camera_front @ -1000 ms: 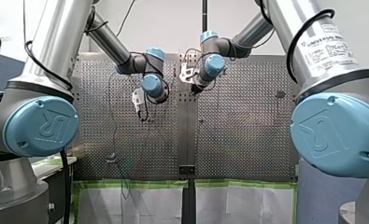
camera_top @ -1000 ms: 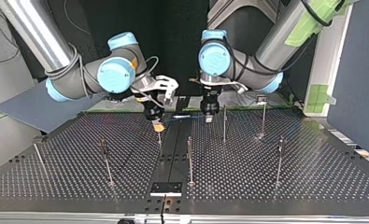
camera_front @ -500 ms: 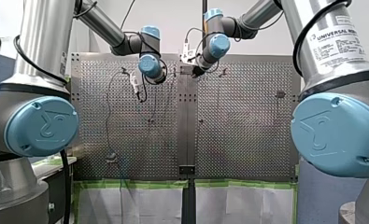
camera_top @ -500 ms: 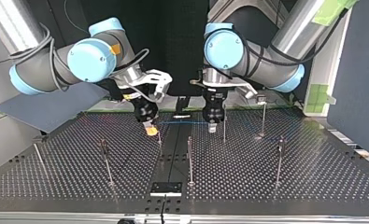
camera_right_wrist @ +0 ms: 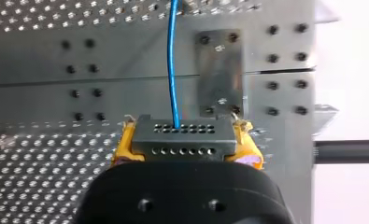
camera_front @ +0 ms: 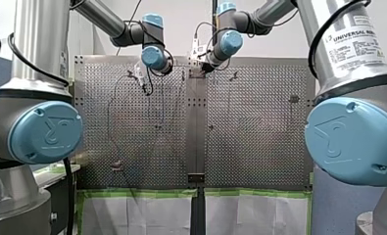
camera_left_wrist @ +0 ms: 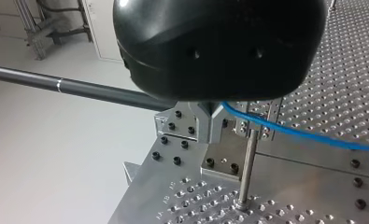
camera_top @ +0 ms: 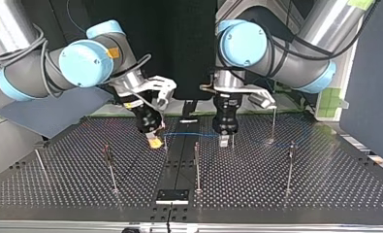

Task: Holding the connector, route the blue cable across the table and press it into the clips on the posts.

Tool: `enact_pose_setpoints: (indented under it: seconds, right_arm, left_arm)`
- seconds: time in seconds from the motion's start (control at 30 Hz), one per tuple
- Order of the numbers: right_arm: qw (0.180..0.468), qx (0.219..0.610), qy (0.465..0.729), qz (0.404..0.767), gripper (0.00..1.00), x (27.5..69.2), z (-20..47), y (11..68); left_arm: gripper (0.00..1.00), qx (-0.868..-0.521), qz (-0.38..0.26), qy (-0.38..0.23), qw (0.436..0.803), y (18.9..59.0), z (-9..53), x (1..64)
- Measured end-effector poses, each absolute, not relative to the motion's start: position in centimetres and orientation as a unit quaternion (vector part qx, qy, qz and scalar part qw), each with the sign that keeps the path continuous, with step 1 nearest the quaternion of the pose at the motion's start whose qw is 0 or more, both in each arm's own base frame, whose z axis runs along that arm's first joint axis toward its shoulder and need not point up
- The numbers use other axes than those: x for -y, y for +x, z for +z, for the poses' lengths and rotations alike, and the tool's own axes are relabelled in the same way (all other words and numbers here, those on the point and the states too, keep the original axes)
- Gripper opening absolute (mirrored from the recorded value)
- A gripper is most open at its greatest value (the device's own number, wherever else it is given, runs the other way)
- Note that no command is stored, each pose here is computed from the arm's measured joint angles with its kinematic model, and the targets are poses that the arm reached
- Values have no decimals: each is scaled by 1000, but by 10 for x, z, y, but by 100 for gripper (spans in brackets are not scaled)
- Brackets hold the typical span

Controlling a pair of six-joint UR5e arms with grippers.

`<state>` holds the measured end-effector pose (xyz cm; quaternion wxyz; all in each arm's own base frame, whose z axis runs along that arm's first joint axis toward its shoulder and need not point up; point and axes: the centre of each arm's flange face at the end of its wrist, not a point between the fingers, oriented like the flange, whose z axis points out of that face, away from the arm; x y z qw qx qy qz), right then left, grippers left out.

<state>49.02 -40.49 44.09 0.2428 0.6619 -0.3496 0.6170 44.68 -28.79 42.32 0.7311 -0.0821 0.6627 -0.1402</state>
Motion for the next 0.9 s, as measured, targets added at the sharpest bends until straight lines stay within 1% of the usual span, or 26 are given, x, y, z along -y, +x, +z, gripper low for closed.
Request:
enact_pose_setpoints:
  seconds: [0.2,0.33,0.63,0.9]
  right_arm:
    - [236,358,672,604,0,421,413,494]
    - [231,357,673,605,0,430,409,494]
    - [228,358,658,622,0,445,427,489]
    - [221,355,650,634,0,454,438,486]
  left_arm:
    - [0,-658,-145,-76,735,458,420,290]
    - [0,-658,-153,-68,734,471,410,295]
    - [0,-677,-144,-65,719,496,378,291]
    - [0,-671,-145,-67,724,505,380,285]
